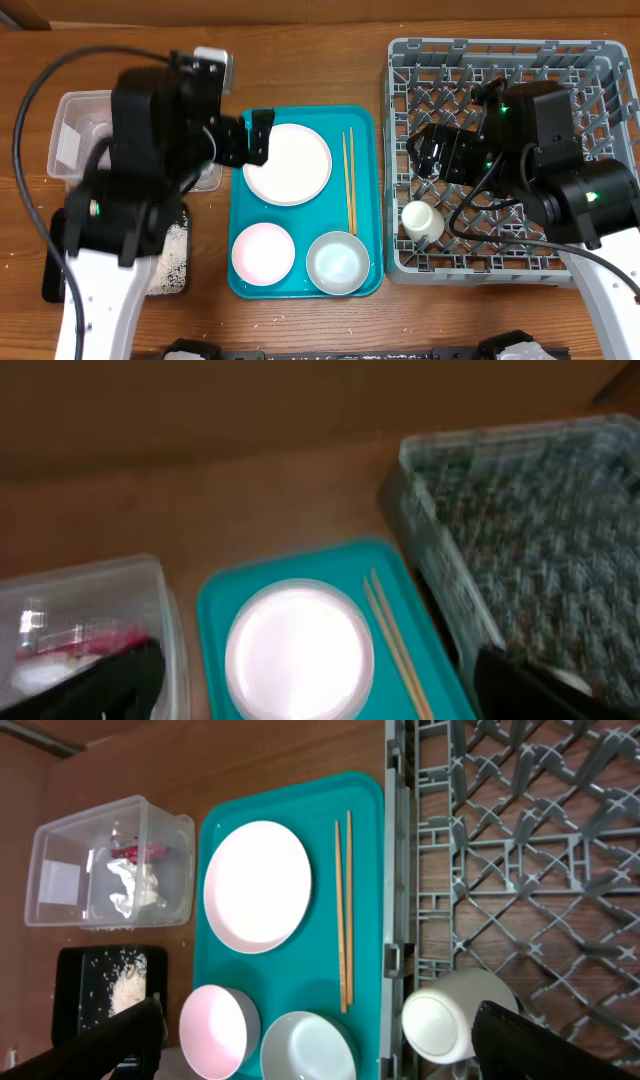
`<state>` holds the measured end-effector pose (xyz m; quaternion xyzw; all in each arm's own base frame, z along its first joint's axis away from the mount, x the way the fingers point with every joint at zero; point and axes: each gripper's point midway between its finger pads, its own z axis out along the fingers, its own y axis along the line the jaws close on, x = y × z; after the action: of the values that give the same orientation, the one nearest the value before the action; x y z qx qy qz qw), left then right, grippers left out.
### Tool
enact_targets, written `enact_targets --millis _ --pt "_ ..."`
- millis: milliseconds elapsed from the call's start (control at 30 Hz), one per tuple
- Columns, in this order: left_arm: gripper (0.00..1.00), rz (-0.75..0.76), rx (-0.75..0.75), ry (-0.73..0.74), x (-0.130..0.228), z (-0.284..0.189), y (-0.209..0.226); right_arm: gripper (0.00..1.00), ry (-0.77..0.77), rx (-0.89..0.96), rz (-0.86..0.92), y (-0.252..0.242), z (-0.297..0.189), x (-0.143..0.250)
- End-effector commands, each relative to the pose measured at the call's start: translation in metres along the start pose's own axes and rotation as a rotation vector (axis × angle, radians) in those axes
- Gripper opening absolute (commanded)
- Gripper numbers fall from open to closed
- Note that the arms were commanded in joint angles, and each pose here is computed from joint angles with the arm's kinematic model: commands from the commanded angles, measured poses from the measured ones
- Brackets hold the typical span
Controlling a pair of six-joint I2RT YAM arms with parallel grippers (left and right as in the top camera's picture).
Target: Sort waste into correct bins and load items into the dishwasher
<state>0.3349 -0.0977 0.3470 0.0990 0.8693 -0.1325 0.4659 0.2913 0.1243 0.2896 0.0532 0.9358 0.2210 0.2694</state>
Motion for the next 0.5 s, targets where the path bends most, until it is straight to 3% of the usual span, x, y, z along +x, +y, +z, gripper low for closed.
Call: enact_targets --millis 0,267,467 --pt "1.00 0.062 0.017 -0.099 0.026 -0.014 0.000 1.00 -0.025 -0.006 -0.012 0.003 -0.005 -0.006" --pt "1.00 0.216 -0.005 -0.309 0.085 -0.038 0.002 1.00 -0.025 -0.006 -0.013 0.003 -0.005 -0.006" --pt "1.00 0.249 -0.058 -0.450 0.131 -0.035 0.017 1.00 -0.025 -0.006 -0.013 0.003 -0.005 -0.006"
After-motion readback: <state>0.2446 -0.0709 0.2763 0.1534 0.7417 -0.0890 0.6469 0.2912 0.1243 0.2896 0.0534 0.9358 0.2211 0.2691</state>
